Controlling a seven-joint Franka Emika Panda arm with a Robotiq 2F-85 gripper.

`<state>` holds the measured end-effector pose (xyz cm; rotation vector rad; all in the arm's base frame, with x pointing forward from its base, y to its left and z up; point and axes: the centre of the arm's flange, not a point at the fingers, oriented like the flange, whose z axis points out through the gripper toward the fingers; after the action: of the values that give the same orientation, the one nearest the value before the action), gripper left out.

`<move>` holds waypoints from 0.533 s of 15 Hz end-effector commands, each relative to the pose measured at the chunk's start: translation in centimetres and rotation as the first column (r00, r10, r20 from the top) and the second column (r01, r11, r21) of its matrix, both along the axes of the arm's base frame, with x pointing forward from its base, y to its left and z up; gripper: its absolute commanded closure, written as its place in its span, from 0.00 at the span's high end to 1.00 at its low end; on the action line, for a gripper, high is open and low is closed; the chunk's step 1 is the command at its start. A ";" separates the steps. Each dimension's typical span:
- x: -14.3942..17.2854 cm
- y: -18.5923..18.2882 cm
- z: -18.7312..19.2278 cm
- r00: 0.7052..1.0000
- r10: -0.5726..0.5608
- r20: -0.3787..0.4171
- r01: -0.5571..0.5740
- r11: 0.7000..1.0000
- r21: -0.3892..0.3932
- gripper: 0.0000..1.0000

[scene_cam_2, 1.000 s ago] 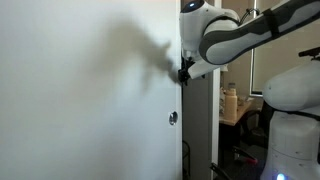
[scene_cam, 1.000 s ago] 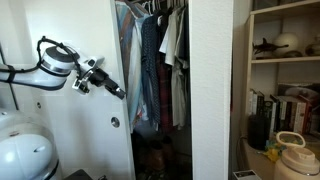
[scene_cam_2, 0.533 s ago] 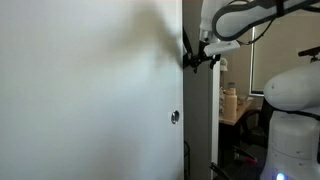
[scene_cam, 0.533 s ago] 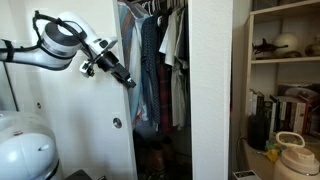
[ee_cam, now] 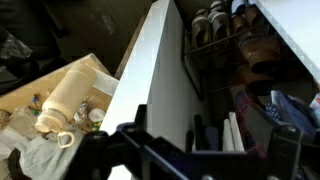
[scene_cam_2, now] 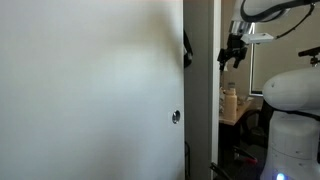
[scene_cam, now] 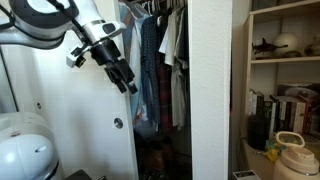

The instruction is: Slide the closet door to the right

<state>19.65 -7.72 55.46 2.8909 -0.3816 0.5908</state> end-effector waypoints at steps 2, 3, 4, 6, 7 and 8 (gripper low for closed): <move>-6.0 -1.9 -5.1 0.993 0.103 -0.050 -0.101 0.994 0.043 1.00; -6.3 -1.8 -5.0 0.989 0.133 -0.056 -0.130 0.990 0.052 1.00; -3.7 -2.5 -0.4 0.994 0.094 -0.048 -0.091 0.994 0.054 1.00; -4.1 -2.6 -0.3 0.994 0.099 -0.038 -0.096 0.994 0.058 1.00; -4.1 -2.6 -0.3 0.994 0.099 -0.039 -0.096 0.994 0.058 1.00; -4.1 -2.6 -0.4 0.994 0.099 -0.041 -0.096 0.994 0.058 1.00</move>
<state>15.59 -10.28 55.11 2.9846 -0.2559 0.5387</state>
